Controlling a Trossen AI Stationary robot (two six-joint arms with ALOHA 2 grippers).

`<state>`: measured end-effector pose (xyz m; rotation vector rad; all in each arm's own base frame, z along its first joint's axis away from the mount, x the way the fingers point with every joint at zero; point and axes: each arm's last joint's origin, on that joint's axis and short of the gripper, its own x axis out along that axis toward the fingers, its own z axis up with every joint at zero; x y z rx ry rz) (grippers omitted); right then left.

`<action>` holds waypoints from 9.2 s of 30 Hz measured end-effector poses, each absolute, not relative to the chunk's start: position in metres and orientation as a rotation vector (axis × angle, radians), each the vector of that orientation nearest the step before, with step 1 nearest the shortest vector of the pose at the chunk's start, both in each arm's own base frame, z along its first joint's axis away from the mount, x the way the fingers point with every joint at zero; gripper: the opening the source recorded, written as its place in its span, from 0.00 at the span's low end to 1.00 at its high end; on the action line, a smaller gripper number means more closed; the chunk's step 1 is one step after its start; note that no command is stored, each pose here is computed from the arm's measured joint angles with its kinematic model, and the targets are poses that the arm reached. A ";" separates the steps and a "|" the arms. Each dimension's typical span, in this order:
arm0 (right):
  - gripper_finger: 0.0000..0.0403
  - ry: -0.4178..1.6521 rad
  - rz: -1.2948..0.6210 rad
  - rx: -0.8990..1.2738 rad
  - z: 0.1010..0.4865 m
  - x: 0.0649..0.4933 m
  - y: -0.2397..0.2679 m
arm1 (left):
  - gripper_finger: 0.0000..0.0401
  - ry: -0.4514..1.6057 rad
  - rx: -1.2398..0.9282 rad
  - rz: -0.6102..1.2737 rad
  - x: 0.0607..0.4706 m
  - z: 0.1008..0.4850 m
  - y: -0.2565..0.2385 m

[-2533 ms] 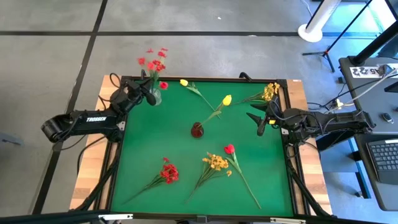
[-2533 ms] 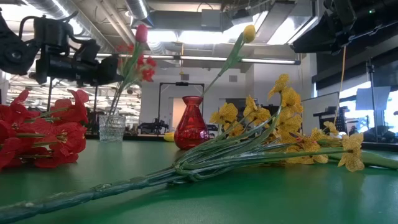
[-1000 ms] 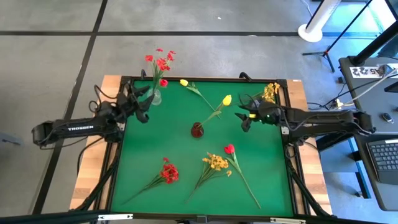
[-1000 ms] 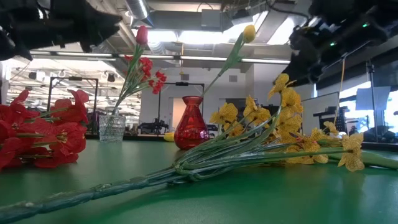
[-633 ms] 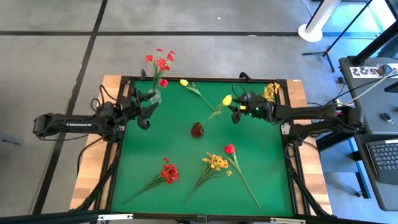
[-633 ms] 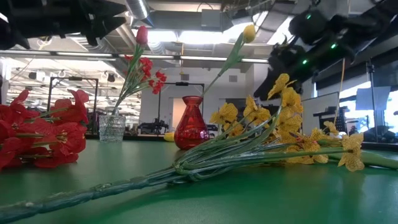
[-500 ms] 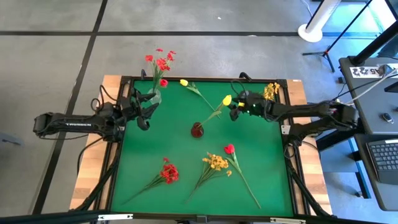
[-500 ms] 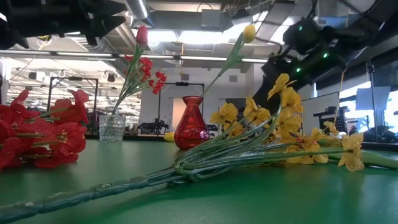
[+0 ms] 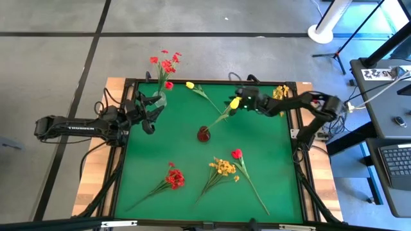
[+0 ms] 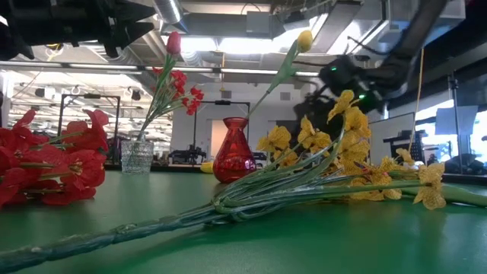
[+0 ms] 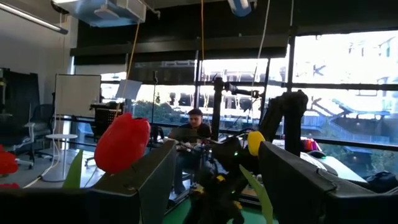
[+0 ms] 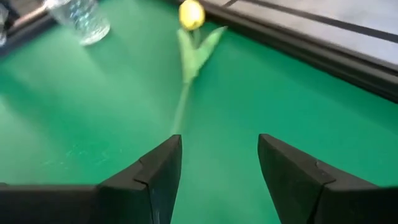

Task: Sort flowers into vase by color
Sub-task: Put the yellow tulip into the red flower vase, then put the red flowers into the transparent flower vase

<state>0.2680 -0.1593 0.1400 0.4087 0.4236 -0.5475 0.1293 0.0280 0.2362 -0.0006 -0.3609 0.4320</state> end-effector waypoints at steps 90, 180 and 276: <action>0.00 -0.128 -0.133 0.141 0.331 0.214 -0.011 | 0.56 -0.203 -0.161 0.188 0.202 0.284 -0.006; 0.47 0.028 -0.238 0.048 0.326 0.151 0.003 | 0.00 0.037 -0.039 0.369 0.255 0.341 0.009; 0.47 0.101 -0.306 0.033 0.318 0.154 0.001 | 0.64 1.531 -0.483 0.454 0.227 0.134 -0.204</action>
